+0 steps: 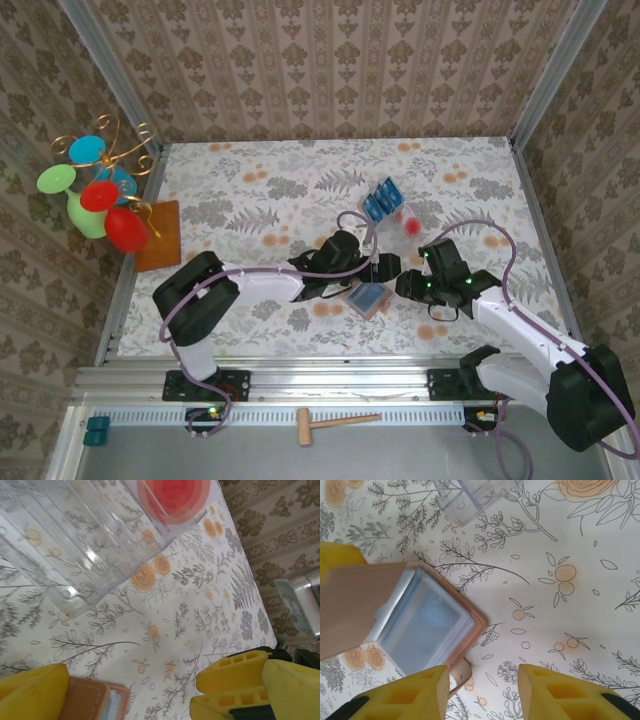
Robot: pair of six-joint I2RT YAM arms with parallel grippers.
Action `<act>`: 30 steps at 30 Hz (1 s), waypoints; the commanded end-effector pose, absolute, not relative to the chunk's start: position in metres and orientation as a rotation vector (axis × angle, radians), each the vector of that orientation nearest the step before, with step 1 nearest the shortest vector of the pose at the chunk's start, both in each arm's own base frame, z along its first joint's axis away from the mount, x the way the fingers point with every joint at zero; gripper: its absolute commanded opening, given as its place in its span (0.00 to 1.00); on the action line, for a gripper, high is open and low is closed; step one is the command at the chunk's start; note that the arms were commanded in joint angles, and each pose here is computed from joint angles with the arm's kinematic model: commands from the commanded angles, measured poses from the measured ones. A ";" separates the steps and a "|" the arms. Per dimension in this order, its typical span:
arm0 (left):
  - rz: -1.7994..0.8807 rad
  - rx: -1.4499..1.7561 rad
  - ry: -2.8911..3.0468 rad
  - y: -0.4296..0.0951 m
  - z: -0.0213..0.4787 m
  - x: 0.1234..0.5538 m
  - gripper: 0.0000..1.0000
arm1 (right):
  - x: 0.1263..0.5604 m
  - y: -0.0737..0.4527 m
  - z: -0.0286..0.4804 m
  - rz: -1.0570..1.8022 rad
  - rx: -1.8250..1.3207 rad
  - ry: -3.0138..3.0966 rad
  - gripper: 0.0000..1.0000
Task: Put the credit cards into the card holder
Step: Close the card holder at the center of the table.
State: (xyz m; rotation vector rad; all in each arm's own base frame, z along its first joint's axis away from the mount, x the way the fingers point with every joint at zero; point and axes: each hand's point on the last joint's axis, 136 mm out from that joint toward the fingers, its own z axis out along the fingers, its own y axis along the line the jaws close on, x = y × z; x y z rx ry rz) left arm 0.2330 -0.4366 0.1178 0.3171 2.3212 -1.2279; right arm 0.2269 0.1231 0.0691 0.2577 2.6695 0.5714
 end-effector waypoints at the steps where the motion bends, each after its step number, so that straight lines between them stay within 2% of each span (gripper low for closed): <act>1: -1.204 0.275 2.299 -0.416 0.129 0.242 1.00 | 0.219 0.130 0.056 0.630 0.255 2.717 0.46; 7: -1.244 0.268 2.333 -0.401 0.122 0.232 1.00 | 0.223 0.156 0.041 0.753 0.249 2.744 0.46; 11: -1.258 0.273 2.347 -0.392 0.115 0.221 1.00 | 0.232 0.180 0.036 0.817 0.215 2.752 0.52; 21: -1.319 0.263 2.244 -0.380 0.138 0.213 1.00 | 0.269 0.234 0.038 0.967 0.165 2.725 0.49; 30: -1.407 0.297 2.184 -0.402 0.149 0.201 1.00 | 0.292 0.235 0.052 0.958 0.158 2.690 0.47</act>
